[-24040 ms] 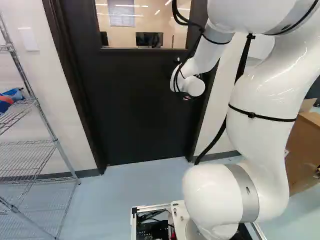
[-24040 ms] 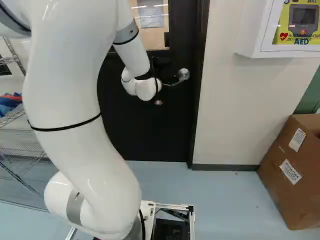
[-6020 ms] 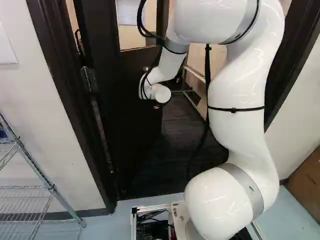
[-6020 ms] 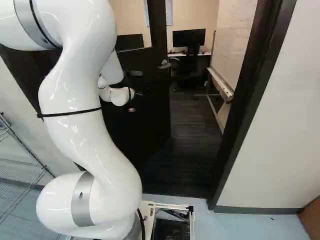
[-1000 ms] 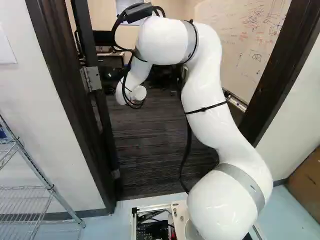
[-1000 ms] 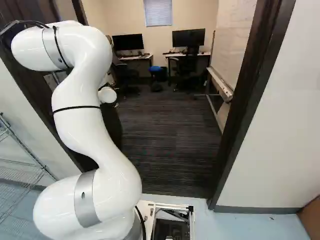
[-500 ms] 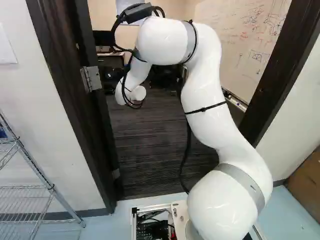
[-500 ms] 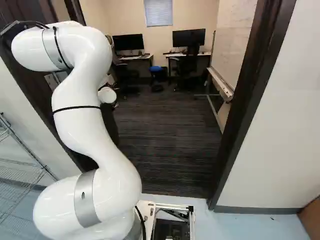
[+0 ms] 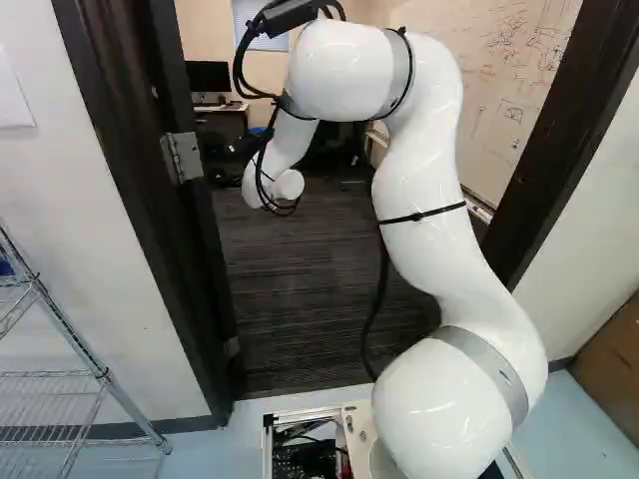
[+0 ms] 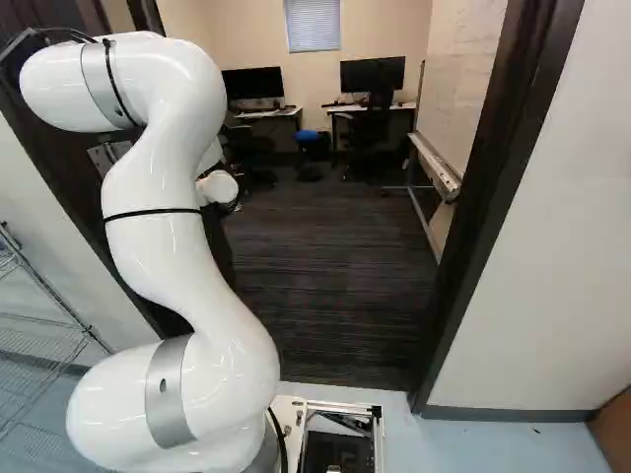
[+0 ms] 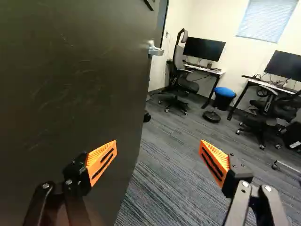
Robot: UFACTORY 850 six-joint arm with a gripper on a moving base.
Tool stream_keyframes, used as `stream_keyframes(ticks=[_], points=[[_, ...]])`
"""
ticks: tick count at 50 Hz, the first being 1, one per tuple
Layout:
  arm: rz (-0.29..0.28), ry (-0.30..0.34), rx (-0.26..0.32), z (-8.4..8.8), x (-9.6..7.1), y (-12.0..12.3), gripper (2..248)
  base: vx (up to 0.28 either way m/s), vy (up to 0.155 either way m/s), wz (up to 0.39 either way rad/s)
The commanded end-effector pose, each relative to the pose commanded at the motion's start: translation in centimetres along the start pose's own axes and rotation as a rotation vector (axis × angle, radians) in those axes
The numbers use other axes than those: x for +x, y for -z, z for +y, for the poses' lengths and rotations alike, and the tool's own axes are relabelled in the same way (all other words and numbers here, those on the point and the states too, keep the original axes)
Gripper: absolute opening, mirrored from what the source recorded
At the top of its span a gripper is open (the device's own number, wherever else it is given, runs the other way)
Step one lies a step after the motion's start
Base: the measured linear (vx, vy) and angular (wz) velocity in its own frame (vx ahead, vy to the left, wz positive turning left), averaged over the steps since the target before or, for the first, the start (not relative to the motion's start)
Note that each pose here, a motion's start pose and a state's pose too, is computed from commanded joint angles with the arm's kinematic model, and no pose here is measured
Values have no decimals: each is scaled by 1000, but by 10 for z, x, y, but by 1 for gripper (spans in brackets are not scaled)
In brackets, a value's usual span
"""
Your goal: Open the door and move inside
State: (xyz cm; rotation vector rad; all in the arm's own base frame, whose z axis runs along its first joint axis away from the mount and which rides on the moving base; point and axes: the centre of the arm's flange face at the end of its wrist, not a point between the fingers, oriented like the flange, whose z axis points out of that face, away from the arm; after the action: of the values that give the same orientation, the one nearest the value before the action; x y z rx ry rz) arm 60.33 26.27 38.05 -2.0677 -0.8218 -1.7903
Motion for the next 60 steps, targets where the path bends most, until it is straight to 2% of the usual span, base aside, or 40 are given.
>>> stream_keyframes(ticks=[36, 60], points=[[-38, -23, -75, 42, -10, 46, 247, 0, 0, 0], [-66, -58, -146, 63, -16, 88, 247, 0, 0, 0]])
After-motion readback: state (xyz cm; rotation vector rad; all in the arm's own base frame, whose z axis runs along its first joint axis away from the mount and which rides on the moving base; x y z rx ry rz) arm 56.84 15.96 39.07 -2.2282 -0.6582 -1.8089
